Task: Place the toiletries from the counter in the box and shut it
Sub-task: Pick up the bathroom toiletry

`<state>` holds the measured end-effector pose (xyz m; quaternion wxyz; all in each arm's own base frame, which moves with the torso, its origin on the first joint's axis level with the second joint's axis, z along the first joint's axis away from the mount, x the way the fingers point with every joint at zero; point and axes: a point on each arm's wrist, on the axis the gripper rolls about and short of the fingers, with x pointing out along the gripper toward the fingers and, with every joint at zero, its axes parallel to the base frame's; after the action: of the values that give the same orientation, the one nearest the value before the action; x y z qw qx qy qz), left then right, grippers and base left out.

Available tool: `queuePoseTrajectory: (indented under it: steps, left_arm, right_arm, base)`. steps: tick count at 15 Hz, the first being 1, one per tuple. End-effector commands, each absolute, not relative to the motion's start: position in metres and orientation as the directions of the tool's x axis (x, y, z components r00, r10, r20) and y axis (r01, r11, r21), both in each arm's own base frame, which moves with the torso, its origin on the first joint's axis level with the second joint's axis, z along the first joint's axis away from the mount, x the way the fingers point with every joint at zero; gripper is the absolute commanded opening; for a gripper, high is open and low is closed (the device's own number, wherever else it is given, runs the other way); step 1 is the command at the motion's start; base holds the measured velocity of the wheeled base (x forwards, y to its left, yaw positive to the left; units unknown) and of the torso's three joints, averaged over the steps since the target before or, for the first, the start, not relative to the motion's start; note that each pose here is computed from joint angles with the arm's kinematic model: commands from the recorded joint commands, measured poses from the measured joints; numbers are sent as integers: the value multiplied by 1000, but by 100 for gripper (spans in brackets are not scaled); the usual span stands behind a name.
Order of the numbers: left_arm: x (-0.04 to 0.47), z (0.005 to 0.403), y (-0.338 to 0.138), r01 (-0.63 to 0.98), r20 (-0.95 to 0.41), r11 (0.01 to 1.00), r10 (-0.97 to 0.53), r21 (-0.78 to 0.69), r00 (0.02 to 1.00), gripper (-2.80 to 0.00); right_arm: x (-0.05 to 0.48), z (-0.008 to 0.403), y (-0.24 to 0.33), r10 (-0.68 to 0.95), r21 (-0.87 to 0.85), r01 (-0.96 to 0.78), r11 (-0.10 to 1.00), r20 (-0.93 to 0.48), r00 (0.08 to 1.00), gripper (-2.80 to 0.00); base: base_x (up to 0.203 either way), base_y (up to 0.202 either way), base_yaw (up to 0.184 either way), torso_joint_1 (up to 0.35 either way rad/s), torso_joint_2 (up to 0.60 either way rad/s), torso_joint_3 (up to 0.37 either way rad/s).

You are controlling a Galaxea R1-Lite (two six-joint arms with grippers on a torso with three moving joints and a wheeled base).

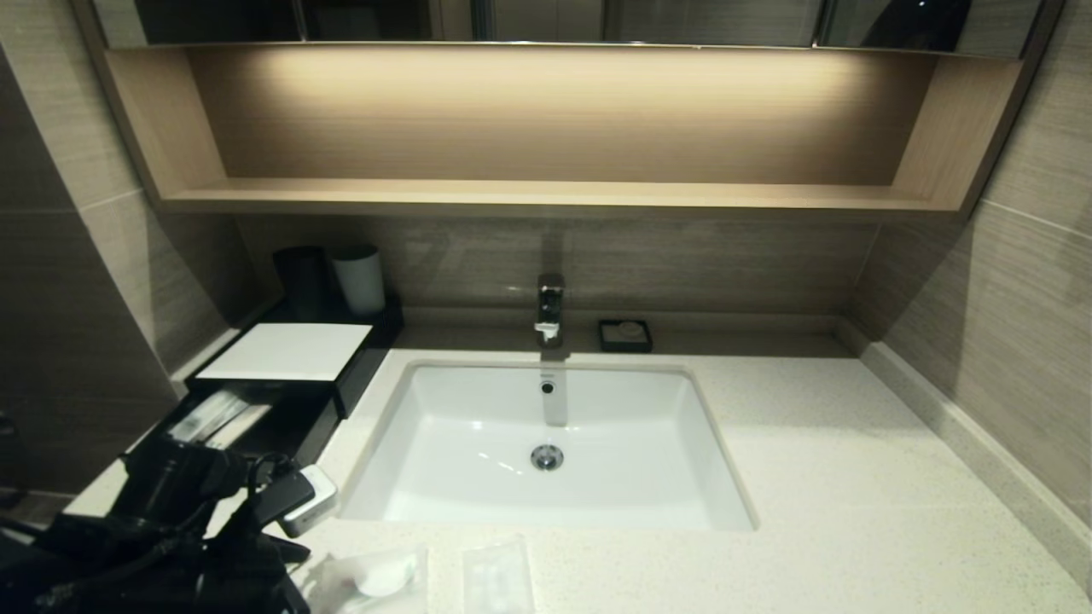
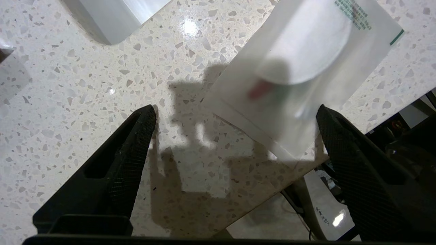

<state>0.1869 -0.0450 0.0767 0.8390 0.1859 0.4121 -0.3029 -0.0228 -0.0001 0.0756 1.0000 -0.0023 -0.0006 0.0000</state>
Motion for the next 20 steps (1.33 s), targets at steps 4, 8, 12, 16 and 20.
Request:
queuePoseTrajectory:
  steps: [4, 8, 12, 16, 20]
  left_arm:
    - [187, 79, -45, 663, -797, 745, -358, 70, 486, -280]
    - [187, 79, -45, 663, -796, 745, -358, 71, 488, -280]
    - [185, 82, -44, 671, -788, 737, -359, 89, 500, -280]
    - [182, 84, -43, 673, -781, 733, -361, 100, 510, -280]
    - [184, 94, -36, 647, -749, 752, -354, 127, 560, -280]
  right_arm:
    - [-23, 75, 0, 0, -6, 0, 1000, 0, 1000, -280]
    - [-23, 75, 0, 0, -6, 0, 1000, 0, 1000, -280]
    - [-23, 75, 0, 0, -6, 0, 1000, 0, 1000, -280]
    - [-23, 75, 0, 0, -6, 0, 1000, 0, 1000, -280]
    - [-23, 75, 0, 0, -6, 0, 1000, 1, 1000, -280]
  base:
    - [0, 0, 0, 0, 0, 0]
    - [0, 0, 0, 0, 0, 0]
    - [0, 0, 0, 0, 0, 0]
    - [0, 0, 0, 0, 0, 0]
    - [0, 0, 0, 0, 0, 0]
